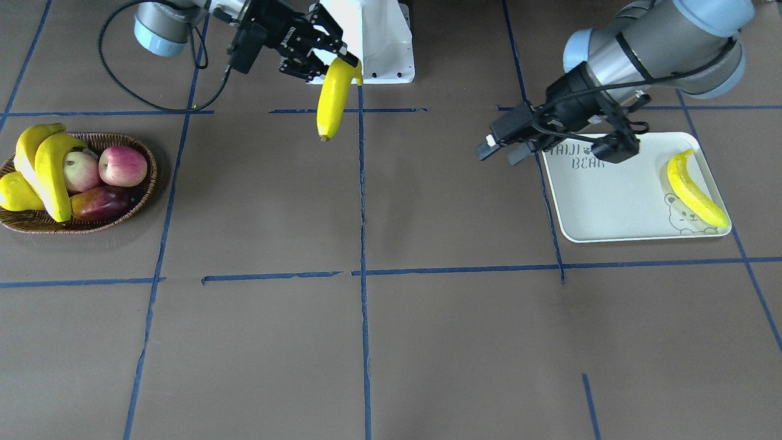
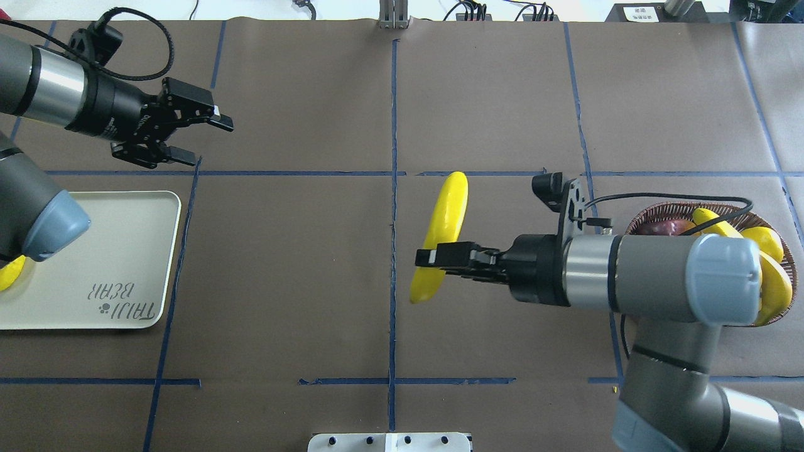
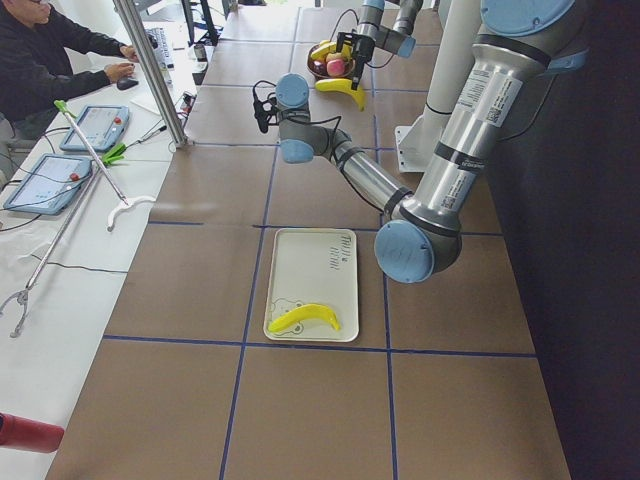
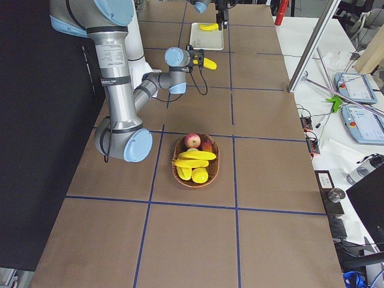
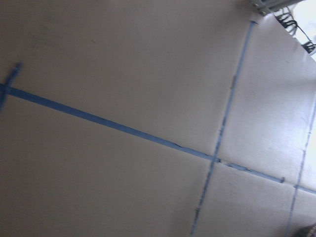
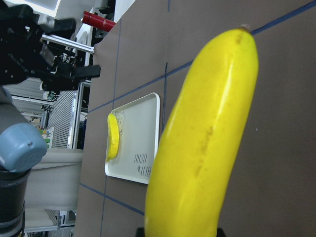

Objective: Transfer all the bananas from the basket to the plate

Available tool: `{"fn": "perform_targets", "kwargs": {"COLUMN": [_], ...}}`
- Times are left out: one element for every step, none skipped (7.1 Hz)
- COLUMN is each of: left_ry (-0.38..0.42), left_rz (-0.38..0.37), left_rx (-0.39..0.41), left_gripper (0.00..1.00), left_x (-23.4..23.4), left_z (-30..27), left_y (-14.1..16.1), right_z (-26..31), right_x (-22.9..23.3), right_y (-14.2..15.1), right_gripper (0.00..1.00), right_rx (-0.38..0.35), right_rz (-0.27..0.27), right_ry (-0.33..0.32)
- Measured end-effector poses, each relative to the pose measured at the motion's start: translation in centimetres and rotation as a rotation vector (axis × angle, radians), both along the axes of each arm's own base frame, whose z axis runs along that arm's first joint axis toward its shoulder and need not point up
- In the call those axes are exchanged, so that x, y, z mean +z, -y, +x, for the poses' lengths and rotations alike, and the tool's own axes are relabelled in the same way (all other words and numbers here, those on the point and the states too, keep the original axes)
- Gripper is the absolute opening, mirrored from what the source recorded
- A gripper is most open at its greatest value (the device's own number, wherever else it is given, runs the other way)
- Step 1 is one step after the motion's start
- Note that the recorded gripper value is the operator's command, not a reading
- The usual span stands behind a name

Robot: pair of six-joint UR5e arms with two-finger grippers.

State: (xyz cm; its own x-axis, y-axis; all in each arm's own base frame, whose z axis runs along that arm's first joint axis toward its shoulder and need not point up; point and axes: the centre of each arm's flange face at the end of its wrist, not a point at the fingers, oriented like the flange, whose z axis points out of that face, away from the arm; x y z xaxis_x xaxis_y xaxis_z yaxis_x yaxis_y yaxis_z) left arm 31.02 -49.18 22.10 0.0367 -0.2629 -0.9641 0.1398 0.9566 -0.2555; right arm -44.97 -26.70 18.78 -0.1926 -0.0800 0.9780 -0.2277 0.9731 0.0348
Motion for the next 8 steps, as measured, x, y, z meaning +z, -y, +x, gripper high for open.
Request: {"fn": "perform_targets", "kwargs": {"left_ry": [-0.033,-0.050,-0.062,-0.076,-0.094,-0.108,-0.115,-0.118], "left_rz": [0.010,0.019,0.029,0.042,0.059,0.072,0.080,0.085], "left_rx": [0.034,0.076,0.126,0.166,0.197,0.215,0.227,0.232], "left_gripper": [1.00,1.00,1.00,1.00,1.00,0.99,0.99,0.99], "left_x": [-2.5,-3.8,-4.6,-5.4,-6.6,-7.5,-8.0,-8.2], "left_z": [1.8,3.8,6.2,7.8,8.9,9.5,9.9,10.1], "left_y": [-1.0,-2.5,-4.4,-6.1,-7.6,-8.5,-9.0,-9.3], "right_z": [-1.5,-2.0,-2.1,-2.1,-2.2,-2.2,-2.2,-2.2], "right_x": [-1.4,-2.2,-2.8,-3.3,-3.6,-3.7,-3.9,-3.9], "right_y": [-1.7,-2.4,-2.7,-2.8,-2.9,-2.9,-3.0,-3.0], "right_gripper": [0.03,0.03,0.03,0.03,0.03,0.03,0.03,0.03], "right_rx": [0.001,0.002,0.002,0.003,0.003,0.001,0.001,0.000], "right_rz": [0.018,0.026,0.031,0.033,0.035,0.035,0.035,0.035], "right_ry": [0.024,0.041,0.054,0.065,0.073,0.076,0.079,0.082]}}
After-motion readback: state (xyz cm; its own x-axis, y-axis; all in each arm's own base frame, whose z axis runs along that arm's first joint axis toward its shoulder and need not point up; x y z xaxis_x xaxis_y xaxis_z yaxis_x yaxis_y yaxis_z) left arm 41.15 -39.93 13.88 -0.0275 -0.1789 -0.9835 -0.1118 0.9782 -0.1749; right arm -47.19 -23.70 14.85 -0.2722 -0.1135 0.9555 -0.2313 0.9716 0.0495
